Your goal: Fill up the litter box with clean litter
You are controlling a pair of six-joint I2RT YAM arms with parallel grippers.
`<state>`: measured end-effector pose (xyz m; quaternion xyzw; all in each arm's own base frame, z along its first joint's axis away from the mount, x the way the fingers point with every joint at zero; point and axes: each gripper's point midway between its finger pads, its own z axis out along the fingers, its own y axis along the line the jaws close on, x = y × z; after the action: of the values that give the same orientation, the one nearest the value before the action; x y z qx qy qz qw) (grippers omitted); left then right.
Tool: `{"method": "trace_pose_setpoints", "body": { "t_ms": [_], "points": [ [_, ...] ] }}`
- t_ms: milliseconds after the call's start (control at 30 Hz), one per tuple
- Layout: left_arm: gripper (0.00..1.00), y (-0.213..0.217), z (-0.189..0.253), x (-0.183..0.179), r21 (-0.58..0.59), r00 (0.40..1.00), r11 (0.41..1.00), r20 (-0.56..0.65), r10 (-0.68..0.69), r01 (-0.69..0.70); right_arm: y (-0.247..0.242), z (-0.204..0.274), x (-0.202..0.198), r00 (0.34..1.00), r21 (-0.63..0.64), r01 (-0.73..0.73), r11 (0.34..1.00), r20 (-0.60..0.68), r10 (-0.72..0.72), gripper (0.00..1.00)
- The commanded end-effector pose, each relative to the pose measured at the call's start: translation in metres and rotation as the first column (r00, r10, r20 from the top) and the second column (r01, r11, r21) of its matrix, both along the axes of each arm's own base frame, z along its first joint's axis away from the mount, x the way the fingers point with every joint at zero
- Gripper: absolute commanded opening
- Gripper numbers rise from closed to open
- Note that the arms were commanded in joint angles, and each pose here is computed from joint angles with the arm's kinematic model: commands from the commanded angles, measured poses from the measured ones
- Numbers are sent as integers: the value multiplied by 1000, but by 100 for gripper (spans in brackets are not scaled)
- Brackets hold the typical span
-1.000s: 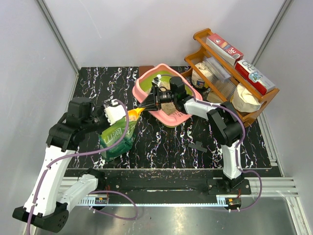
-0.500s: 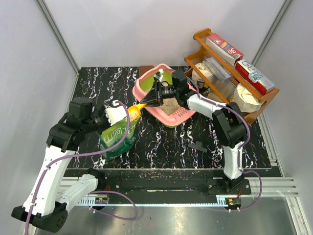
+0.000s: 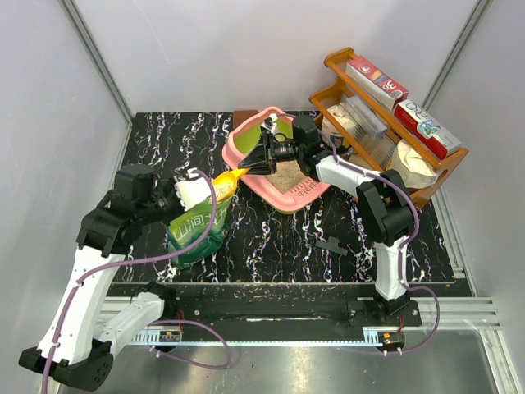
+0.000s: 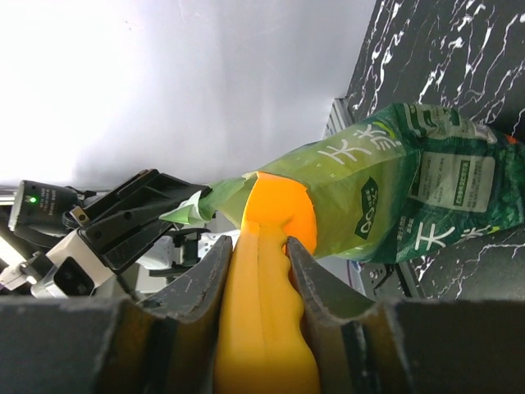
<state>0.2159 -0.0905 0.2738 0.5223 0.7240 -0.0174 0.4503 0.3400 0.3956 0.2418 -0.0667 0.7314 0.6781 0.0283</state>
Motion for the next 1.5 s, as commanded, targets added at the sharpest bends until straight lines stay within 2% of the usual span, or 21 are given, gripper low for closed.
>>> {"method": "trace_pose_setpoints", "body": {
  "t_ms": [0,100,333,767,1133,1467],
  "points": [
    [0,0,56,15,-36,980,999,201,15,-8,-13,9,13,1000,65,7,998,-15,-6,0],
    [0,1,58,15,-33,979,999,202,16,-10,-15,10,7,999,80,-48,996,-11,49,0],
    [0,3,59,18,-21,978,1000,208,21,-17,-19,-1,3,996,87,-70,994,-44,74,0],
    [0,6,61,18,-14,975,999,218,36,-34,-33,-12,18,996,64,-20,998,-85,25,0],
    [0,7,57,18,-1,976,1000,217,31,-31,-44,1,24,998,75,3,997,-60,1,0],
    [0,8,53,17,4,977,999,209,31,-32,-69,8,48,995,75,90,993,-54,-86,0]
  ]
}}
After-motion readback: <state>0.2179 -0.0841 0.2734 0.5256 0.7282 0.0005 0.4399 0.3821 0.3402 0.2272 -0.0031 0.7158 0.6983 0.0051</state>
